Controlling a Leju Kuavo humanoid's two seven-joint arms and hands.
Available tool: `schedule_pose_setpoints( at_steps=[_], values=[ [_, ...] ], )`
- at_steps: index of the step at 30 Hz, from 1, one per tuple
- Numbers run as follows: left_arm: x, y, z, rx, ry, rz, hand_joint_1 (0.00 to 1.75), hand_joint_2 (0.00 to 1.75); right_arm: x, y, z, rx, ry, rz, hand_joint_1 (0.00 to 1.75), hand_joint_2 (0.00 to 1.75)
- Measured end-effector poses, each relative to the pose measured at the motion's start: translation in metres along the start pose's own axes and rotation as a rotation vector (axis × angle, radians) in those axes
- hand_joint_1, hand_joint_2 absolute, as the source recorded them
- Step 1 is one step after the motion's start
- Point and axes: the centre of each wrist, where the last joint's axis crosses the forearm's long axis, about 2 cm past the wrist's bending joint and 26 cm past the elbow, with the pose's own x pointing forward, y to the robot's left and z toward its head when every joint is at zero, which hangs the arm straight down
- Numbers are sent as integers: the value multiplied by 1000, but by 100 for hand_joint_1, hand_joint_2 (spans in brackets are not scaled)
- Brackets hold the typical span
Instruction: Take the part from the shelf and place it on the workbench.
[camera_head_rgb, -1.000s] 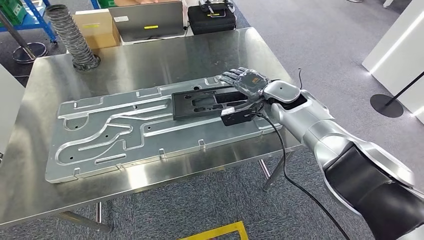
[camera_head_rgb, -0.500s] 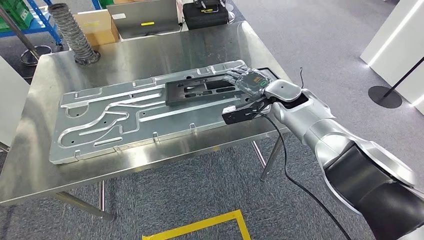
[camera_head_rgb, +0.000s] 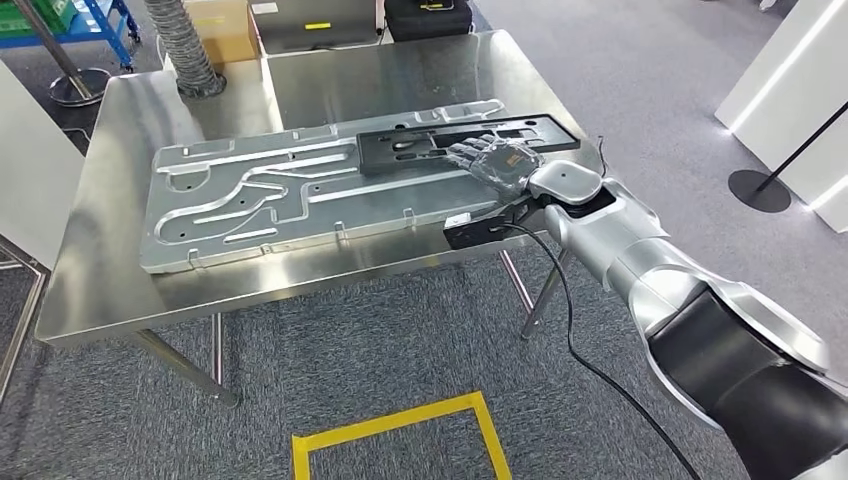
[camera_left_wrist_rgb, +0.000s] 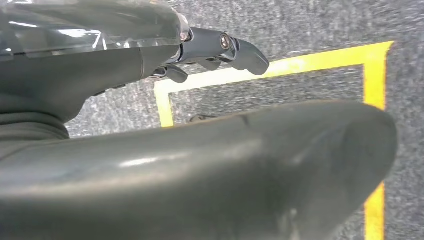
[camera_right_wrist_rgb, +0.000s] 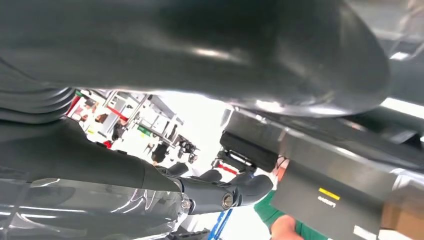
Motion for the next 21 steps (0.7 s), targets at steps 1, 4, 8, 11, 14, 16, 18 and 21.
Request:
schedule_pose_setpoints(
  at_steps=[1,4,8,11,14,16,18,21],
  values=[
    [0,0,0,0,0,-1,0,0,1,0,-1,1,0,0,0,0],
    [0,-1,0,-2,1,-3,0,0,4,0,-2,2,2,3,0,0],
    [-1,-4,1,-10,2,-1,0,0,3,-3,-3,-8,5,4,0,0],
    [-3,-5,1,-11,5,0,0,0,2,-3,-3,-10,8,5,0,0],
    [-4,-5,2,-11,8,0,0,0,1,-2,-2,-7,9,5,0,0],
    [-4,-5,2,-11,8,0,0,0,-1,1,0,-1,15,6,0,0],
    [-4,-5,2,-11,8,0,0,0,-4,4,2,7,20,5,0,0],
    [-2,-5,1,-11,4,0,0,0,-4,7,3,11,24,3,0,0]
  ],
)
